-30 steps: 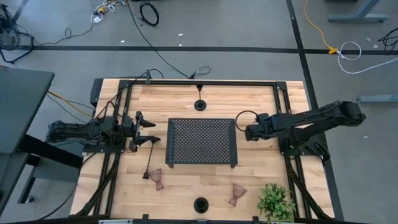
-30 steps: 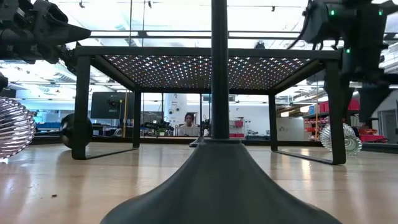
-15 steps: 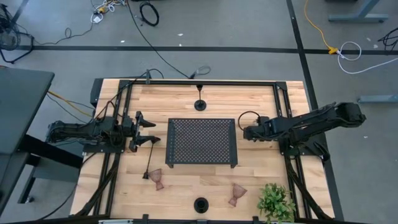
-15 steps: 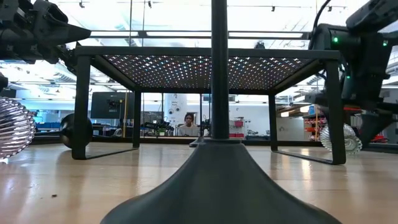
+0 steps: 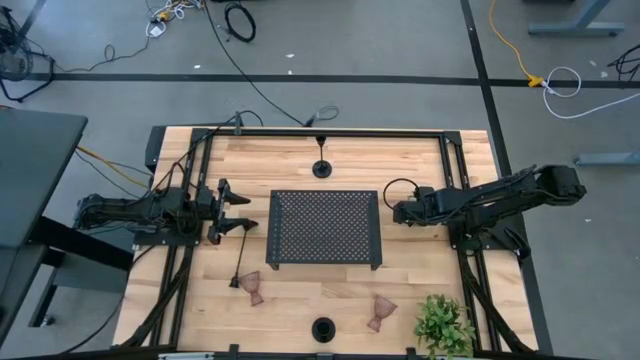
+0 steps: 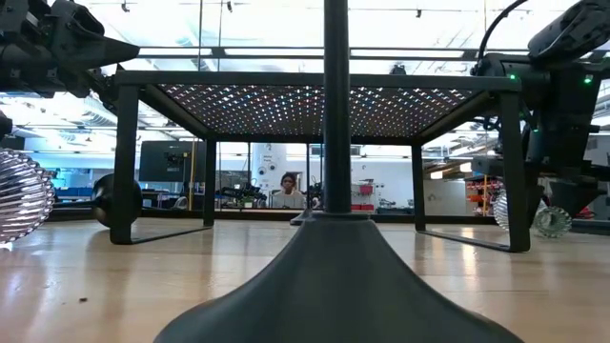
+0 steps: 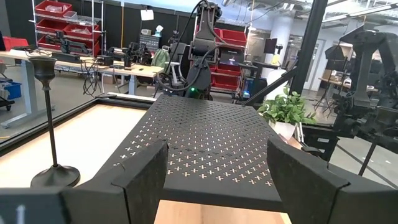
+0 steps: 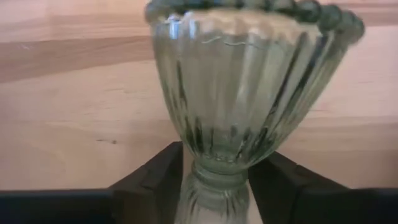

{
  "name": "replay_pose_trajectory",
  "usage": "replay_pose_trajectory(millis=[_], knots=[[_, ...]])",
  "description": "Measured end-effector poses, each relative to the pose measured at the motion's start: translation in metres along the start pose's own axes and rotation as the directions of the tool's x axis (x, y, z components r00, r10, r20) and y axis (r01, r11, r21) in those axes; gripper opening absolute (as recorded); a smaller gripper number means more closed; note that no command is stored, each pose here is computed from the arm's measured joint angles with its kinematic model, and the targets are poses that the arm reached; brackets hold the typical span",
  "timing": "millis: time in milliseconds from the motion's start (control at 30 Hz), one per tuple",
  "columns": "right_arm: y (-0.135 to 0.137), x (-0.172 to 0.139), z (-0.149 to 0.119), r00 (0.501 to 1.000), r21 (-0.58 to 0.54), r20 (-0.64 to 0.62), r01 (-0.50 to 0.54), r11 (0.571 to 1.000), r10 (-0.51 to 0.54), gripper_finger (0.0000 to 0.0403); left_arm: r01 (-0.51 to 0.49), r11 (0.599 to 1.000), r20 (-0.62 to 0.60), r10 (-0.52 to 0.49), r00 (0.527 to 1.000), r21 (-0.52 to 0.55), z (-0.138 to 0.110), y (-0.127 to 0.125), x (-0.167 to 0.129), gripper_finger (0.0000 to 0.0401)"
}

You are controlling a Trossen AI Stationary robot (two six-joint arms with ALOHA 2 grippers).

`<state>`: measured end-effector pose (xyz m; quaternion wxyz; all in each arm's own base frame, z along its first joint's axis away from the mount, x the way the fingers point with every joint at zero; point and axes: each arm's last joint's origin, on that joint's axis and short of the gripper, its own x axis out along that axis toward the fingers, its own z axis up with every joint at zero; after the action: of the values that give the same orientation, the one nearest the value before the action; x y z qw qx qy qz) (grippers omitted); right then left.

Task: Pick & Place candle stick holders
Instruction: Put the green candle holder on the shelf

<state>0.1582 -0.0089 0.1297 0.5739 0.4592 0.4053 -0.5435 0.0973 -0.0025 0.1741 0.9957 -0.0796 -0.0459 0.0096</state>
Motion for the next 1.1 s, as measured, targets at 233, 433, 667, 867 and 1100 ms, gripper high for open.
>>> replay_pose_trajectory(millis=[233, 433, 667, 867, 1100], knots=[[0.002, 0.000, -0.001, 1.000, -0.057, -0.021, 0.009, 0.998, -0.011, 0.0119, 0.000, 1.000, 0.000, 0.000, 1.000, 0.005, 0.000, 0.000, 0.000, 0.0271], [0.015, -0.030, 0.008, 0.995, -0.199, -0.061, 0.068, 0.978, -0.081, 0.0119, 0.000, 1.000, 0.000, 0.000, 1.000, 0.008, 0.000, 0.000, 0.000, 0.0271], [0.032, -0.099, 0.032, 0.988, -0.338, 0.005, 0.149, 0.929, -0.157, 0.0119, 0.002, 1.000, 0.016, -0.002, 1.000, 0.007, 0.002, 0.000, 0.000, 0.0271], [0.046, -0.167, 0.051, 0.997, -0.475, 0.037, 0.077, 0.877, -0.068, 0.0119, 0.002, 1.000, 0.016, -0.002, 1.000, 0.007, 0.002, 0.000, 0.000, 0.0271], [0.081, -0.215, 0.061, 0.997, -0.701, -0.066, -0.074, 0.709, 0.039, 0.0119, 0.004, 1.000, 0.029, -0.004, 1.000, 0.005, 0.008, -0.001, -0.001, 0.0271]])
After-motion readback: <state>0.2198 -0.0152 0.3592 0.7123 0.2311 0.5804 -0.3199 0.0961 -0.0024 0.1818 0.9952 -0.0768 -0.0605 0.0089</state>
